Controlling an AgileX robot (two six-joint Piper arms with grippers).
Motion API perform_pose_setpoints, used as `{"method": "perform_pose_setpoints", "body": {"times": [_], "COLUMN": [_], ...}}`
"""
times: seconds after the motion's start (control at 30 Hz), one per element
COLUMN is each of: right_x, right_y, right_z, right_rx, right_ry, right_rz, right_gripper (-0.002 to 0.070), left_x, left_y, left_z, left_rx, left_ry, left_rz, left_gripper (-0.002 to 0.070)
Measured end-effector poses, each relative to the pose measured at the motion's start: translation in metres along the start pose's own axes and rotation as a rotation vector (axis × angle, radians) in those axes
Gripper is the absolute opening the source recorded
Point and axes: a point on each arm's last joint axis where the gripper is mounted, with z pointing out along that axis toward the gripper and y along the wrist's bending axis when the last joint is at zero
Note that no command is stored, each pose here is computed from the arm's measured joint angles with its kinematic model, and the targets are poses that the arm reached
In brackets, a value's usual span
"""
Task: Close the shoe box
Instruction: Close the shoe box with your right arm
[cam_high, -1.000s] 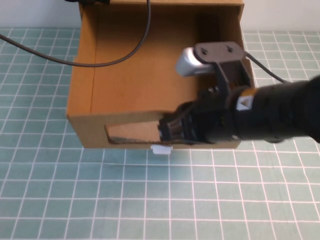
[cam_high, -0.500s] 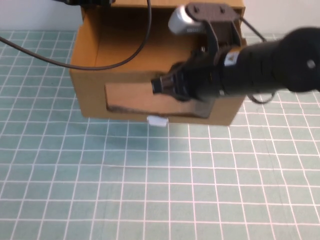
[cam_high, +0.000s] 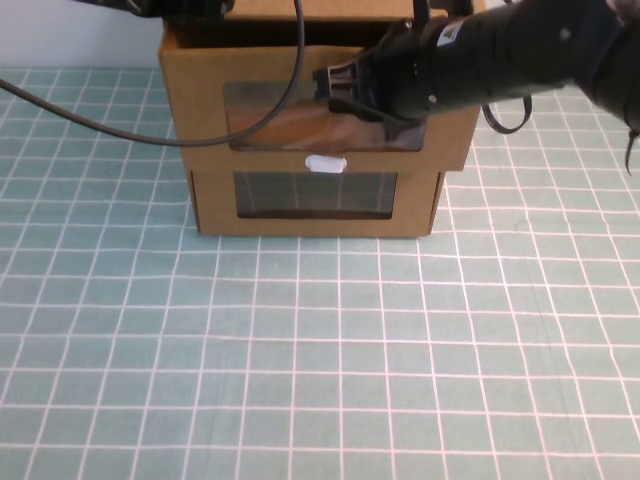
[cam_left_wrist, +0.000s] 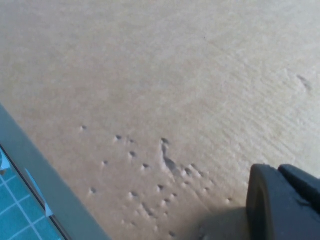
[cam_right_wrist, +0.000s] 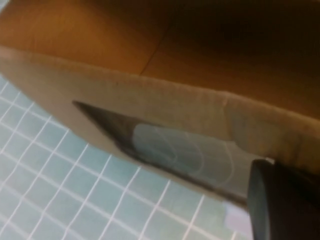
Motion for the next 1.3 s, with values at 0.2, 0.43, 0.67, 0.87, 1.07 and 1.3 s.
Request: {"method": "perform_pose_setpoints", "body": {"times": [0.2,0.43,0.67,0.87,1.07,1.3], "right_x": [-0.006,-0.013,-0.017,-0.019,-0.018,-0.017], "right_y": [0.008,0.008,0.001,-0.004,-0.01,-0.009], "right_z": [-0.006,-0.004,0.011,0.025,0.042,0.04], "right_rx": [-0.083,-0.079,-0.044,-0.019,0.012,0.001], "right_ry": [0.058,-0.017,-0.106,-0.181,-0.245,-0.216], "right_rz": [-0.01,-0.023,-0.011,0.005,0.01,0.004], "right_gripper": [-0.0011,-0.0011,-0.0011,-0.0011,-0.0011,-0.0011], "left_x": [0.0,0.0,0.0,0.0,-0.001,-0.001], "left_y": [0.0,0.0,0.0,0.0,0.0,-0.001], "left_z": [0.0,0.0,0.0,0.0,-0.001,-0.001], "left_rx": [0.001,0.003,0.002,0.002,0.002,0.006], "left_ry": [0.001,0.002,0.002,0.0,-0.001,0.003], "left_rz": [0.0,0.0,0.0,0.001,0.002,0.002], "left_gripper": [-0.0005,-0.0005,-0.0005,-0.0005,-0.0005,-0.0005]}}
